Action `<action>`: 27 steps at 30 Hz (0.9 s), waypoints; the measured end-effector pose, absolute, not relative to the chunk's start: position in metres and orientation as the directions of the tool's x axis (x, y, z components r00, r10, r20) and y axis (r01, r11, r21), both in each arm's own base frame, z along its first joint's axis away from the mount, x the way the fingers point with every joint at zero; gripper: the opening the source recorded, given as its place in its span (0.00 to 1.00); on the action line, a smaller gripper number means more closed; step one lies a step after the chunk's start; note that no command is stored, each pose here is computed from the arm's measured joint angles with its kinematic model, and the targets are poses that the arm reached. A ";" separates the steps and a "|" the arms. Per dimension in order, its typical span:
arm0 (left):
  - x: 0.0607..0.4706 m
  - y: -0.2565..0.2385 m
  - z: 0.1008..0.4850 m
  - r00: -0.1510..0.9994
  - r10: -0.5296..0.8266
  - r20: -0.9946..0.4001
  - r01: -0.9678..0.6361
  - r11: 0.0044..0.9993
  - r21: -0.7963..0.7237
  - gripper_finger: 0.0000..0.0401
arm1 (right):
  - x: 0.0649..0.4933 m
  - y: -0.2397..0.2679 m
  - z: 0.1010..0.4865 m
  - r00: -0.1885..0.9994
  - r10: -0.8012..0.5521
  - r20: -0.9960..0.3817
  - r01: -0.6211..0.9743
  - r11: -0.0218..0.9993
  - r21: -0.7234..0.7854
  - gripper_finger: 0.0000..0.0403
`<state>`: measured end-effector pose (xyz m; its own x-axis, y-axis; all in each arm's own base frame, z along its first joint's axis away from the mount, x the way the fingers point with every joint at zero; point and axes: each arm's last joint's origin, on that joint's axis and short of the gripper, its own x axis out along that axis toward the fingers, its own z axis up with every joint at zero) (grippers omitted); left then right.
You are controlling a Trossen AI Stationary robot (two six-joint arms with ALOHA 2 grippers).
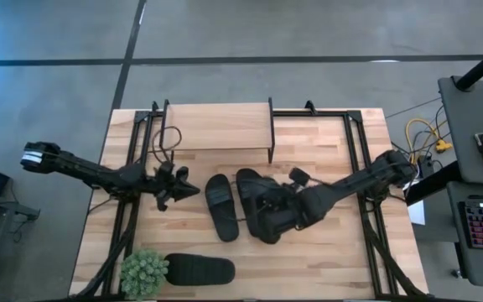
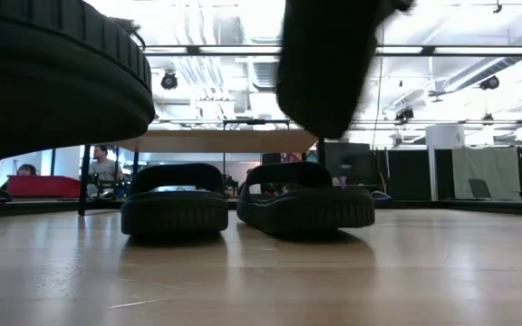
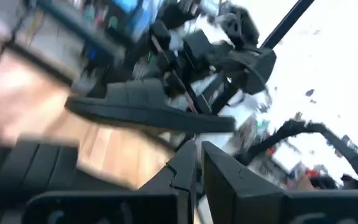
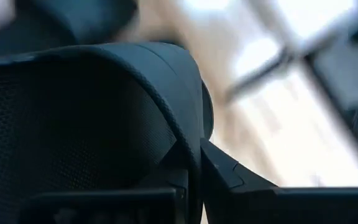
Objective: Pick and place slides into the shelf
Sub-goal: Put the black slide on the shelf
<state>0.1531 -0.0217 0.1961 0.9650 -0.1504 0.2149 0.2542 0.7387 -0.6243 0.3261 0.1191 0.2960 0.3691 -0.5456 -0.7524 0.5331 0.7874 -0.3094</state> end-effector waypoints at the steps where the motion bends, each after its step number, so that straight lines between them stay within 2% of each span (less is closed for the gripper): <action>1: 0.152 -0.021 0.201 0.958 -0.137 0.250 0.266 0.743 -0.614 0.03 | 0.329 0.117 0.309 0.404 -0.563 -0.721 0.523 0.789 -0.323 0.03; 4: 0.149 -0.020 0.214 0.934 -0.117 0.337 0.300 0.769 -0.565 0.03 | 0.342 0.107 0.338 0.469 -0.608 -0.640 0.512 0.778 -0.364 0.03; 9: 0.145 -0.020 0.242 0.902 -0.110 0.418 0.311 0.838 -0.449 0.02 | 0.365 0.068 0.362 0.447 -0.665 -0.598 0.506 0.739 -0.444 0.03; 11: 0.144 -0.019 0.251 0.909 -0.105 0.404 0.276 0.877 -0.394 0.02 | 0.375 0.049 0.366 0.430 -0.694 -0.578 0.506 0.715 -0.482 0.03; 13: 0.143 -0.019 0.261 0.931 -0.085 0.355 0.217 0.911 -0.351 0.02 | 0.385 0.030 0.371 0.421 -0.714 -0.559 0.519 0.695 -0.497 0.03; 17: 0.140 -0.016 0.275 0.993 -0.008 0.117 0.042 0.956 -0.290 0.02 | 0.412 -0.005 0.375 0.417 -0.743 -0.523 0.504 0.668 -0.547 0.03; 20: 0.132 -0.013 0.287 0.997 0.056 -0.045 -0.065 0.970 -0.236 0.02 | 0.435 -0.026 0.374 0.433 -0.747 -0.505 0.448 0.664 -0.599 0.03; 23: 0.123 -0.010 0.299 0.986 0.098 -0.134 -0.122 0.975 -0.186 0.02 | 0.453 -0.048 0.366 0.422 -0.756 -0.501 0.448 0.654 -0.610 0.03; 27: 0.108 -0.006 0.308 0.966 0.172 -0.193 -0.204 0.965 -0.162 0.02 | 0.459 -0.076 0.352 0.483 -0.661 -0.575 0.437 0.750 -0.496 0.03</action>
